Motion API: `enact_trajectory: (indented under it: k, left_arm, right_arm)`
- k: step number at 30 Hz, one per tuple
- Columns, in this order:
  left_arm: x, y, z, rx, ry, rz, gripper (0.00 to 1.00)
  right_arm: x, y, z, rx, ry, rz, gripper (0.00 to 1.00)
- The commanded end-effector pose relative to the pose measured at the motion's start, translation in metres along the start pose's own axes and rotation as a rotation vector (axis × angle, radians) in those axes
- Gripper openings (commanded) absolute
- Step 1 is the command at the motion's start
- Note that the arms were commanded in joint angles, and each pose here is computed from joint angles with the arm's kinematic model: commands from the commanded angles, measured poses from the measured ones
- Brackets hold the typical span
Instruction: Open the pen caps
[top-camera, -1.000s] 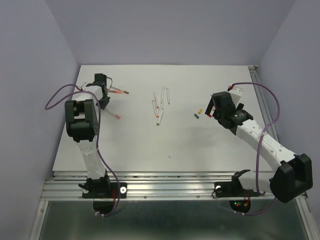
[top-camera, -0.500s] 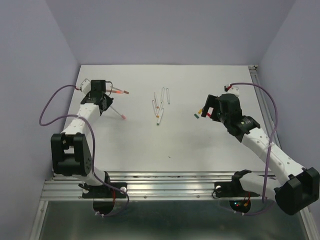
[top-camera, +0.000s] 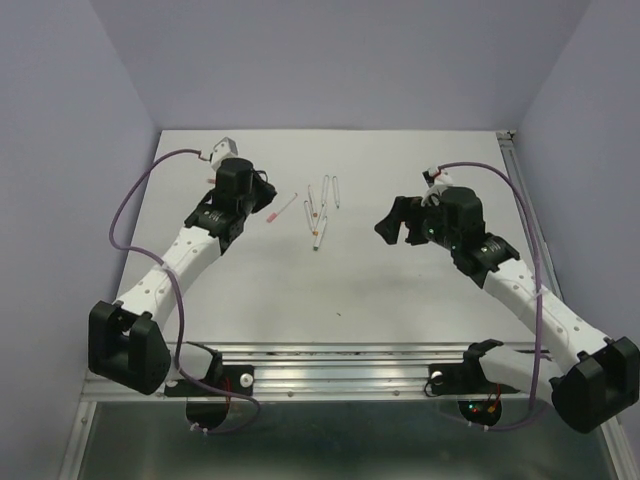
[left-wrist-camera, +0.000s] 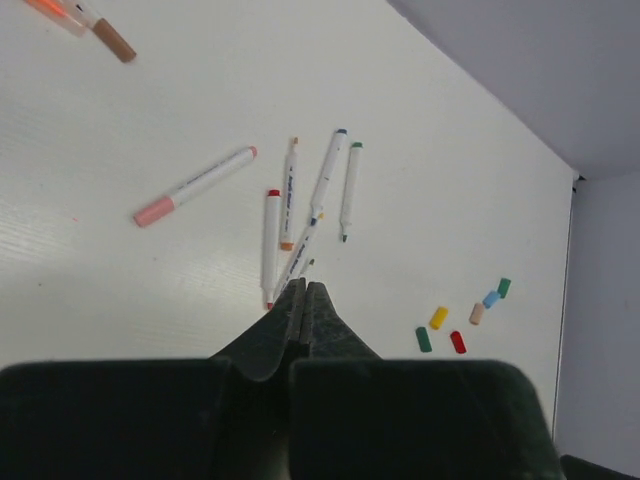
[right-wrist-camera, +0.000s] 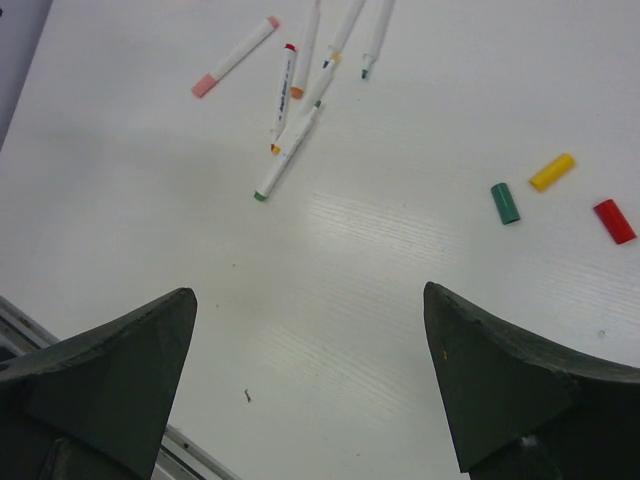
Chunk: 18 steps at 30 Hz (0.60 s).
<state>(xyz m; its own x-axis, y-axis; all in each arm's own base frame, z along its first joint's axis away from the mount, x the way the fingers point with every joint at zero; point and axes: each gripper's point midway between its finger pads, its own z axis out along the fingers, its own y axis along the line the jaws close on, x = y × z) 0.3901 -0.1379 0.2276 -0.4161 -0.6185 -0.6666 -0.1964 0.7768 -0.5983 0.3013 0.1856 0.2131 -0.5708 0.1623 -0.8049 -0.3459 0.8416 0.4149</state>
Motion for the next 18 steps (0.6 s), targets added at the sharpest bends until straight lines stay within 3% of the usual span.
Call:
enact_trajectory:
  k: [1, 2, 3, 5, 6, 9, 10, 11, 13, 18]
  left_arm:
    - [-0.014, -0.017, -0.003, 0.040, -0.057, 0.061, 0.00]
    - [-0.016, -0.018, 0.000, 0.040, -0.059, 0.125, 0.10]
    - [-0.002, -0.019, 0.013, 0.068, 0.000, 0.222, 0.31]
    - [-0.003, -0.023, 0.028, 0.099, 0.018, 0.447, 0.58]
    - [0.013, -0.019, 0.045, 0.112, 0.081, 0.517, 0.66]
    - [0.008, -0.017, 0.070, 0.095, 0.095, 0.680, 0.77]
    - [0.024, -0.007, 0.086, 0.095, 0.160, 0.716, 0.99]
    - [0.018, -0.012, 0.094, 0.096, 0.157, 0.742, 0.99]
    - [0.042, 0.001, 0.117, 0.106, 0.259, 0.821, 0.99]
    - [0.051, 0.019, 0.157, 0.093, 0.372, 0.858, 0.98]
  right_arm:
    - [-0.002, 0.018, 0.001, -0.100, -0.013, -0.037, 1.00]
    - [-0.005, 0.010, 0.003, -0.056, -0.022, -0.034, 1.00]
    - [0.001, 0.004, 0.007, -0.026, 0.005, -0.025, 1.00]
    - [0.005, -0.003, 0.012, 0.013, 0.027, -0.015, 1.00]
    - [0.009, -0.006, 0.016, 0.025, 0.056, -0.012, 1.00]
    - [0.014, -0.007, 0.020, 0.029, 0.089, -0.004, 1.00]
    - [0.017, -0.008, 0.021, 0.031, 0.100, -0.004, 1.00]
    - [0.017, -0.009, 0.021, 0.038, 0.099, -0.005, 1.00]
    - [0.018, -0.012, 0.021, 0.051, 0.097, -0.008, 1.00]
    - [0.017, -0.017, 0.018, 0.083, 0.089, -0.009, 1.00]
